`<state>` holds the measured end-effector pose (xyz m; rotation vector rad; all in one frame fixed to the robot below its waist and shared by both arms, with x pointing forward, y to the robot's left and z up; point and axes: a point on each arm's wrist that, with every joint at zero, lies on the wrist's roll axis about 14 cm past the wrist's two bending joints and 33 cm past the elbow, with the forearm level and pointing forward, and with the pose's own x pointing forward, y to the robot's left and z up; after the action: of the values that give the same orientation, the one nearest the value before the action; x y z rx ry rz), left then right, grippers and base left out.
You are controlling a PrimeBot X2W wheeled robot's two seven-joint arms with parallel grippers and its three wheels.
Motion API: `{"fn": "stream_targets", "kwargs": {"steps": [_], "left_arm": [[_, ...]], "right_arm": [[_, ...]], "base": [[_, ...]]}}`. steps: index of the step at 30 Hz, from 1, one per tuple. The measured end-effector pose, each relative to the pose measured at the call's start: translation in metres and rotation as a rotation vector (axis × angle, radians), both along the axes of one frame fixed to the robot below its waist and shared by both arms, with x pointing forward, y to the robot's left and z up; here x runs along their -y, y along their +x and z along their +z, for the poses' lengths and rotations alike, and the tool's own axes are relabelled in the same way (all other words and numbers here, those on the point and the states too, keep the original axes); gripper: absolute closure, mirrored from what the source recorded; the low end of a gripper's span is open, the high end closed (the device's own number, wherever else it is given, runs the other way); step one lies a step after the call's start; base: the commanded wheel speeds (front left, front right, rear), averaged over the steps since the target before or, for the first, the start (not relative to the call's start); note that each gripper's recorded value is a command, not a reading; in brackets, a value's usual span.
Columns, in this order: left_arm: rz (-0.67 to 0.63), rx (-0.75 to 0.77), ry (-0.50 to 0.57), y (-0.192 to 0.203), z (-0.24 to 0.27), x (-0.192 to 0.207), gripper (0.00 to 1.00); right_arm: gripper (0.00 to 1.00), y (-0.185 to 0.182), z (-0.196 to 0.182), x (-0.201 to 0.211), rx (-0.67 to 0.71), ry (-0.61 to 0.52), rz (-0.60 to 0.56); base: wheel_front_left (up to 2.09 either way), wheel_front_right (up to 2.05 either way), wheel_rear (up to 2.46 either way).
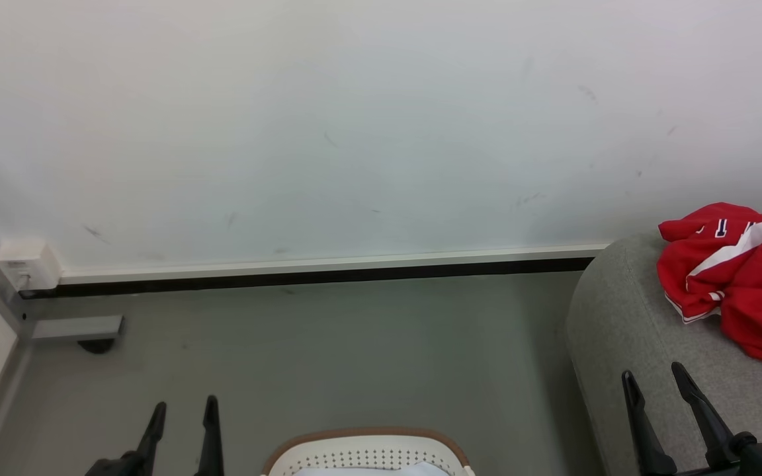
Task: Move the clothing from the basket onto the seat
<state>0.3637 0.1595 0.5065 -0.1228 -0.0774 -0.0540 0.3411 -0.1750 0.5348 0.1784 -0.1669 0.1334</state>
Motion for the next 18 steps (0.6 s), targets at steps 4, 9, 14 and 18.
{"fn": "stream_targets", "kwargs": {"steps": [4, 9, 14, 18], "left_arm": [[-0.001, -0.006, 0.001, 0.000, -0.002, 0.000, 0.00], [-0.011, -0.045, -0.004, -0.004, -0.015, 0.002, 1.00], [0.003, -0.112, -0.045, -0.009, -0.032, -0.001, 1.00], [0.022, -0.134, -0.119, -0.008, -0.034, -0.006, 1.00]], "right_arm": [[0.00, 0.000, 0.000, -0.001, -0.001, 0.001, 0.003], [1.00, -0.001, -0.008, -0.001, -0.023, 0.004, 0.001], [1.00, -0.005, -0.023, -0.001, -0.079, 0.049, -0.005], [1.00, -0.003, -0.025, 0.003, -0.101, 0.125, -0.018]], "base": [[0.00, 0.00, 0.00], [0.00, 0.00, 0.00], [0.00, 0.00, 0.00], [0.00, 0.00, 0.00]]}}
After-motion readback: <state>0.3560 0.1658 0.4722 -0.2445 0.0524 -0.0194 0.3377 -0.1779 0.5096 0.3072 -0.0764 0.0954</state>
